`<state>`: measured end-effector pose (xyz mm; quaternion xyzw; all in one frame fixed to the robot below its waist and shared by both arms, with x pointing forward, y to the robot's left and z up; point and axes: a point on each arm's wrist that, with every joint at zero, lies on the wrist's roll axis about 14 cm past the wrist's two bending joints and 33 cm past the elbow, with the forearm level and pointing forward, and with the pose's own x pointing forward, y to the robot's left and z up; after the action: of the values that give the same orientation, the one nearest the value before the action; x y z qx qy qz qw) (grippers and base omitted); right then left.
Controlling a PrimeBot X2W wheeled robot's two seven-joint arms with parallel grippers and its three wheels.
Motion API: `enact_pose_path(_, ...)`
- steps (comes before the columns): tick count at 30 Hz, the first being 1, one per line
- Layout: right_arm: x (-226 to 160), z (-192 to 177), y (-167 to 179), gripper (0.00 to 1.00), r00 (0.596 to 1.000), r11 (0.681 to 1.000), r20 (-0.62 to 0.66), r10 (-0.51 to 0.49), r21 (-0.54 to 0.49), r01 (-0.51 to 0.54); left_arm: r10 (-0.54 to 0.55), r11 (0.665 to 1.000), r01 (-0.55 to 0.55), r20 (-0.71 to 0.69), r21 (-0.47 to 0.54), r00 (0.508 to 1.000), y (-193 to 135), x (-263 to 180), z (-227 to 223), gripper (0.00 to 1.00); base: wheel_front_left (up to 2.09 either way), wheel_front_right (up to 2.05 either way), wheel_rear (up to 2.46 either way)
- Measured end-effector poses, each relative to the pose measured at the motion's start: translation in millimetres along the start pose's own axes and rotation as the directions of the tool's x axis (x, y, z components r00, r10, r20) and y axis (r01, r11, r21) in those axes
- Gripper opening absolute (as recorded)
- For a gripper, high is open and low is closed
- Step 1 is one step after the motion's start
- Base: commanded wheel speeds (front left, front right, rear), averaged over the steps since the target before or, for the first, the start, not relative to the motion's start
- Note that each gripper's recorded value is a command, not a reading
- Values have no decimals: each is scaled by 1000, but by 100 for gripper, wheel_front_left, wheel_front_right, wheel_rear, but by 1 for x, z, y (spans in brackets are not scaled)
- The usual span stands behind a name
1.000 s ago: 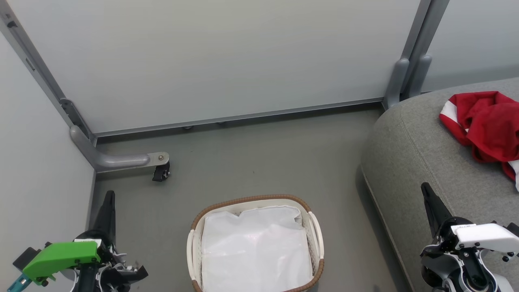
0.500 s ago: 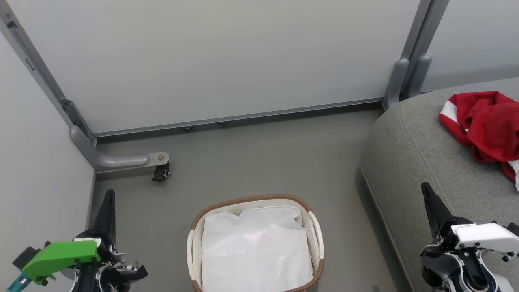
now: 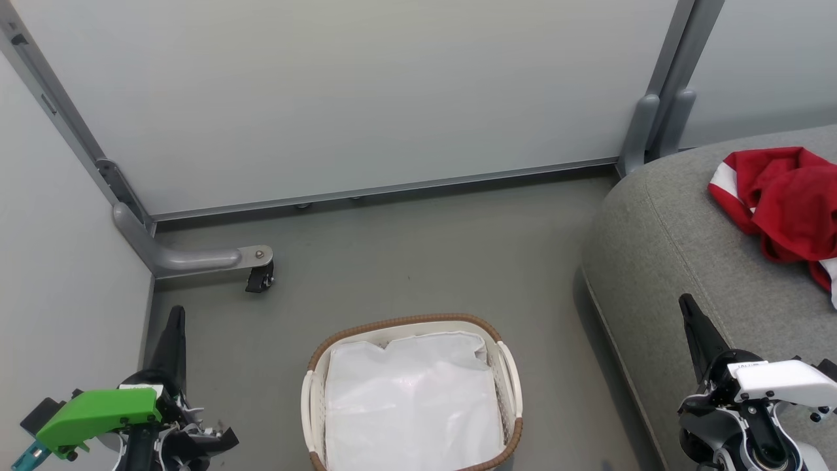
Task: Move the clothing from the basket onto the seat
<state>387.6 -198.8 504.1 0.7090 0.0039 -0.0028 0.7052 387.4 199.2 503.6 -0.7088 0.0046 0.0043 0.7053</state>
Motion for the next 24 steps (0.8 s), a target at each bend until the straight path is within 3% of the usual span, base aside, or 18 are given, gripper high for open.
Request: enact_pose_path(24, 0, 0, 0, 0, 1000, 1000, 0, 0, 0, 0, -1, 1000, 1, 0, 0, 1000, 0, 0, 0, 0, 0, 0, 0)
